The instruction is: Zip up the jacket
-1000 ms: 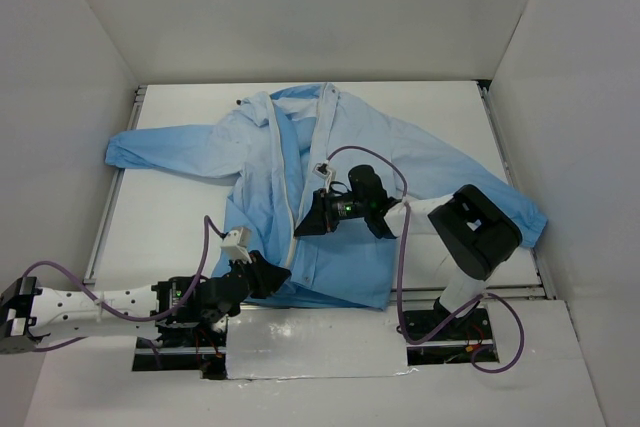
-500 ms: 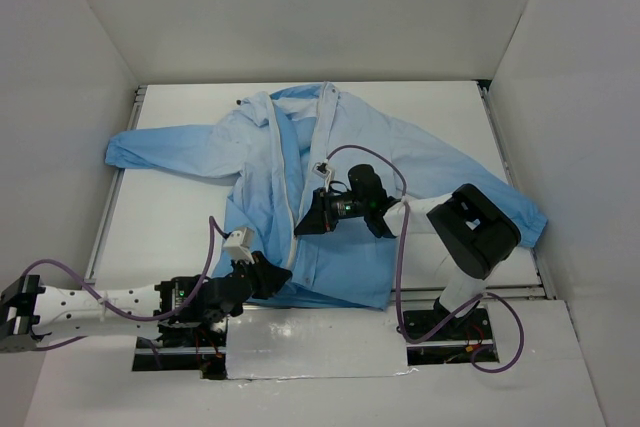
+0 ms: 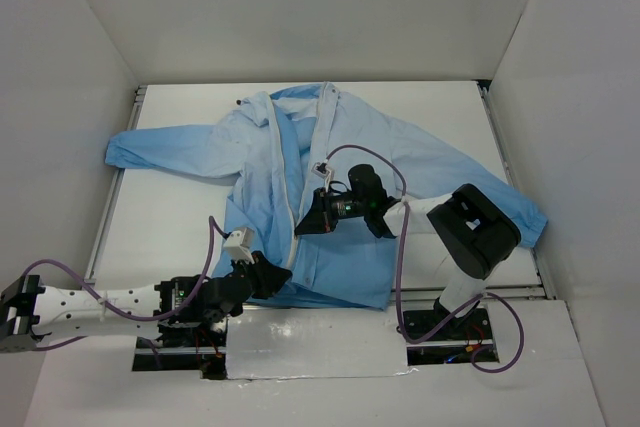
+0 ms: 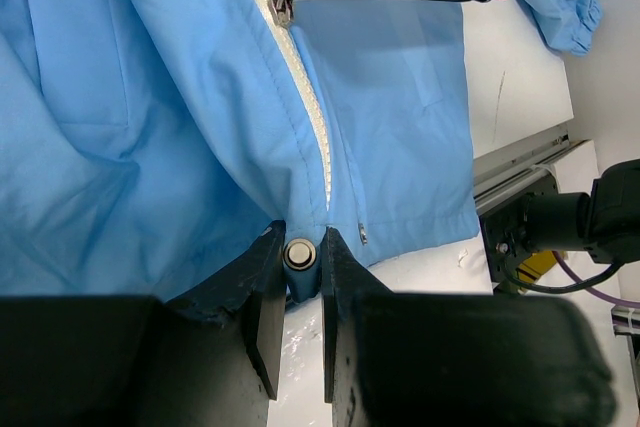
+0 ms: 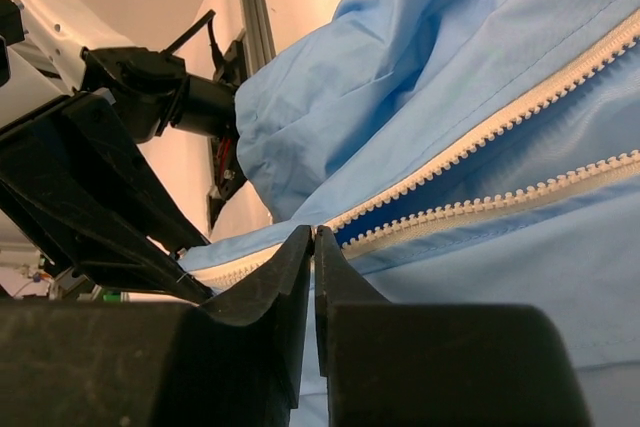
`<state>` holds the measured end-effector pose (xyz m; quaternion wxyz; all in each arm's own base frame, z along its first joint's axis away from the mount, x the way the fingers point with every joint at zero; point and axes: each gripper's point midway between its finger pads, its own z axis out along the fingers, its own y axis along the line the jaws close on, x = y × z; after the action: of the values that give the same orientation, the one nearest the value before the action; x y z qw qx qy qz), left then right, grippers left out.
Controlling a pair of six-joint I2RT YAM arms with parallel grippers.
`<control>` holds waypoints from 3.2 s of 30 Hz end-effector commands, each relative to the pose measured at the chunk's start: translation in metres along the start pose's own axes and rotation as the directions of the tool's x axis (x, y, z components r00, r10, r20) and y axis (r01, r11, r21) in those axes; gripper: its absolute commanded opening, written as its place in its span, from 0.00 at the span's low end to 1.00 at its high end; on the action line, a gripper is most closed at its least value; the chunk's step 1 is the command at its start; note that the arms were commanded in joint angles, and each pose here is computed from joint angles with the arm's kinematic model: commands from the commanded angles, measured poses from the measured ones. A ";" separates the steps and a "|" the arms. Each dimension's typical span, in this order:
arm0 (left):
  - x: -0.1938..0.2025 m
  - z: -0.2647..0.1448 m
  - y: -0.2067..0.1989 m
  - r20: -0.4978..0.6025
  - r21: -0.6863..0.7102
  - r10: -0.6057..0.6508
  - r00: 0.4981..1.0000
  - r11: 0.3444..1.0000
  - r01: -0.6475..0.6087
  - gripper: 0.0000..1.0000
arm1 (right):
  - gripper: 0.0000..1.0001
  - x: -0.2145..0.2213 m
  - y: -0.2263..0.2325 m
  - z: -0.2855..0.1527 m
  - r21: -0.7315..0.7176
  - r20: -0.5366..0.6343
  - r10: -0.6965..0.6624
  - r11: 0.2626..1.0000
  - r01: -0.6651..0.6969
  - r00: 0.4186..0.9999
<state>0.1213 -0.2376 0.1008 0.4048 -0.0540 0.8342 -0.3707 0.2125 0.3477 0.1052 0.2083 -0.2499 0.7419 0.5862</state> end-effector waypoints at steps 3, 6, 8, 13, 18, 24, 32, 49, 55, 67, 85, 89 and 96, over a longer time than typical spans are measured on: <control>-0.013 -0.003 -0.019 0.033 0.050 -0.026 0.999 0.998 0.025 0.00 | 0.00 -0.009 0.009 0.000 -0.021 0.029 -0.066 0.998 0.067 0.997; -0.013 -0.004 -0.020 0.032 0.053 -0.028 0.999 0.998 0.026 0.00 | 0.00 -0.012 0.006 0.000 0.008 0.053 -0.068 0.998 0.068 0.996; -0.013 -0.004 -0.021 0.029 0.057 -0.028 0.999 0.998 0.027 0.00 | 0.00 -0.020 -0.003 -0.002 0.086 0.100 -0.064 0.995 0.055 0.993; -0.016 -0.007 -0.028 0.023 0.072 -0.019 1.000 0.997 0.018 0.00 | 0.00 -0.046 -0.037 -0.022 0.341 0.277 -0.066 0.940 -0.034 0.959; -0.017 -0.012 -0.039 0.006 0.119 -0.012 1.000 0.993 0.011 0.00 | 0.00 -0.072 -0.055 -0.031 0.471 0.311 -0.103 0.880 -0.059 0.945; -0.025 -0.020 -0.042 0.017 0.149 -0.035 0.999 0.988 0.032 0.00 | 0.00 -0.106 -0.075 -0.042 0.507 0.323 -0.113 0.859 -0.072 0.940; -0.023 -0.019 -0.040 0.008 0.141 -0.029 1.000 0.990 0.028 0.00 | 0.00 -0.125 -0.047 -0.056 0.392 0.369 -0.149 0.920 -0.009 0.917; -0.017 -0.020 -0.058 -0.021 0.215 0.002 1.000 0.977 0.003 0.00 | 0.00 -0.232 -0.107 -0.098 0.511 0.393 -0.189 0.858 -0.043 0.900; -0.014 -0.021 -0.059 -0.026 0.235 0.029 0.999 0.972 -0.022 0.00 | 0.00 -0.278 -0.113 -0.127 0.534 0.410 -0.227 0.845 -0.031 0.884; -0.006 -0.038 -0.096 0.014 0.493 0.180 0.983 0.854 -0.164 0.00 | 0.00 -0.347 -0.127 -0.207 0.588 0.481 -0.295 0.807 -0.054 0.826; -0.047 -0.042 -0.106 0.101 0.370 0.266 0.959 0.884 -0.284 0.00 | 0.00 -0.302 0.060 -0.177 0.395 0.511 -0.482 0.867 0.303 0.712; -0.066 -0.042 -0.105 0.101 0.265 0.264 0.959 0.922 -0.282 0.32 | 0.00 -0.269 0.119 -0.160 0.399 0.474 -0.630 0.776 0.488 0.614; -0.161 -0.065 -0.156 0.349 0.175 0.218 0.911 0.940 -0.292 0.88 | 0.00 -0.245 0.137 -0.133 0.412 0.411 -0.653 0.756 0.509 0.637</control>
<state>0.1281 -0.2607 0.2886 0.5239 0.0765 0.7368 -0.4204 0.3127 0.2771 0.3809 0.5812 -0.2754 0.6149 0.4563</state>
